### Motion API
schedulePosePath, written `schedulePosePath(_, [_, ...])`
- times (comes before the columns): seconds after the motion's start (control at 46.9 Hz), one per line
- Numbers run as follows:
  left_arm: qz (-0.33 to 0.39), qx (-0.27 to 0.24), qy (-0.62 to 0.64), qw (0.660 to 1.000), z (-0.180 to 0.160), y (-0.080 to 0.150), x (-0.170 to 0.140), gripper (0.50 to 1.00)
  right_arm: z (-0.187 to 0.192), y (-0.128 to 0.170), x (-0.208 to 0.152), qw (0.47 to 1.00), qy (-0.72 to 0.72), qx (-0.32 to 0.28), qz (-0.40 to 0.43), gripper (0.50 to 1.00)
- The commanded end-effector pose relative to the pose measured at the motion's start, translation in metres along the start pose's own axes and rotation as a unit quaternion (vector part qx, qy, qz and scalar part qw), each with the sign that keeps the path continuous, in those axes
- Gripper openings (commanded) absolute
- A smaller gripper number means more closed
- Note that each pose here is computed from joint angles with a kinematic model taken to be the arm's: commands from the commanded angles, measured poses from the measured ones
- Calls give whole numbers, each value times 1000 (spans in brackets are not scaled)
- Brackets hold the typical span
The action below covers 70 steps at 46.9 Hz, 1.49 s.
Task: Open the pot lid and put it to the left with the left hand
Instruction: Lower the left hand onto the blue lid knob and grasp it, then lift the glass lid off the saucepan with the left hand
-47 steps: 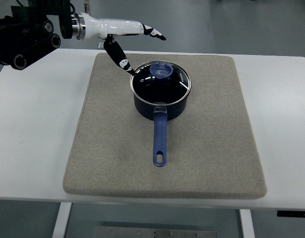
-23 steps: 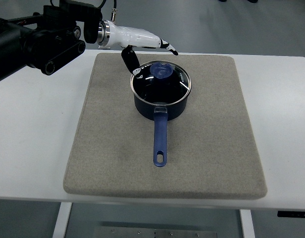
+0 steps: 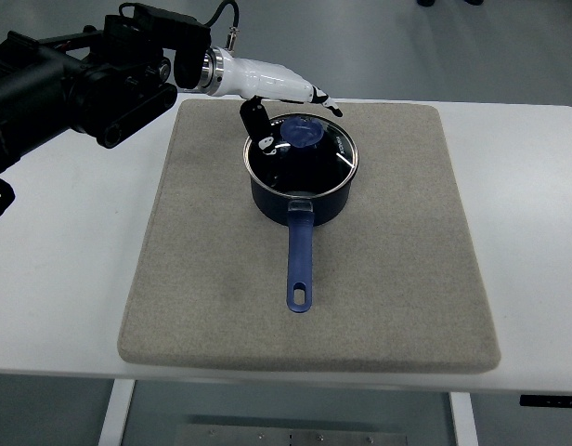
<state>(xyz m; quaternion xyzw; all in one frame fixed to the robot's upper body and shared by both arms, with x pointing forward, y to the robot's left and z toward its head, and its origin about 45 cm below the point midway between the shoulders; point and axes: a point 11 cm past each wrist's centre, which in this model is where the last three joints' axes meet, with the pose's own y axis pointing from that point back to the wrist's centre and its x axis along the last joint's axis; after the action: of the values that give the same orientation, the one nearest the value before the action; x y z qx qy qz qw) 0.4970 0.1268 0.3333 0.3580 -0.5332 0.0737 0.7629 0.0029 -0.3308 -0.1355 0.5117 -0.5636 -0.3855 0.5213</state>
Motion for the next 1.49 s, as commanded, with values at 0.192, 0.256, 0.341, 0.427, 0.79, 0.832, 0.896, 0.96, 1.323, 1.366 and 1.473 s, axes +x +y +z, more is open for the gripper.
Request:
schedulePosePath(0.192, [-4,1,-2,1000,0,0,-2,782,0,0,0,1000,0,0,0,917])
schedulePosePath(0.256, [-3,1,-3,1000,0,0,-1,767,0,0,0,1000,0,0,0,917])
schedulePosePath(0.341, [-3,1,-4,1000,0,0,0,733,0,0,0,1000,0,0,0,917])
schedulePosePath(0.427, [-6,2,-3,1000,0,0,0,698,0,0,0,1000,0,0,0,917])
schedulePosePath(0.79, [-9,4,-6,1000,-1,0,-1,500,0,0,0,1000,0,0,0,917])
schedulePosePath(0.832, [-9,4,-6,1000,-2,1,-1,500,0,0,0,1000,0,0,0,917])
schedulePosePath(0.896, [-8,5,-6,1000,-2,2,-1,500,0,0,0,1000,0,0,0,917])
schedulePosePath(0.96, [-7,7,-5,1000,-4,3,0,500,0,0,0,1000,0,0,0,917])
schedulePosePath(1.323, [23,40,1,999,-29,37,21,500,0,0,0,1000,1,0,1,917])
schedulePosePath(1.366, [25,49,2,999,-35,45,21,500,0,0,0,1000,0,0,0,917])
schedulePosePath(1.473, [27,73,8,997,-54,64,17,500,0,0,0,1000,0,0,0,917])
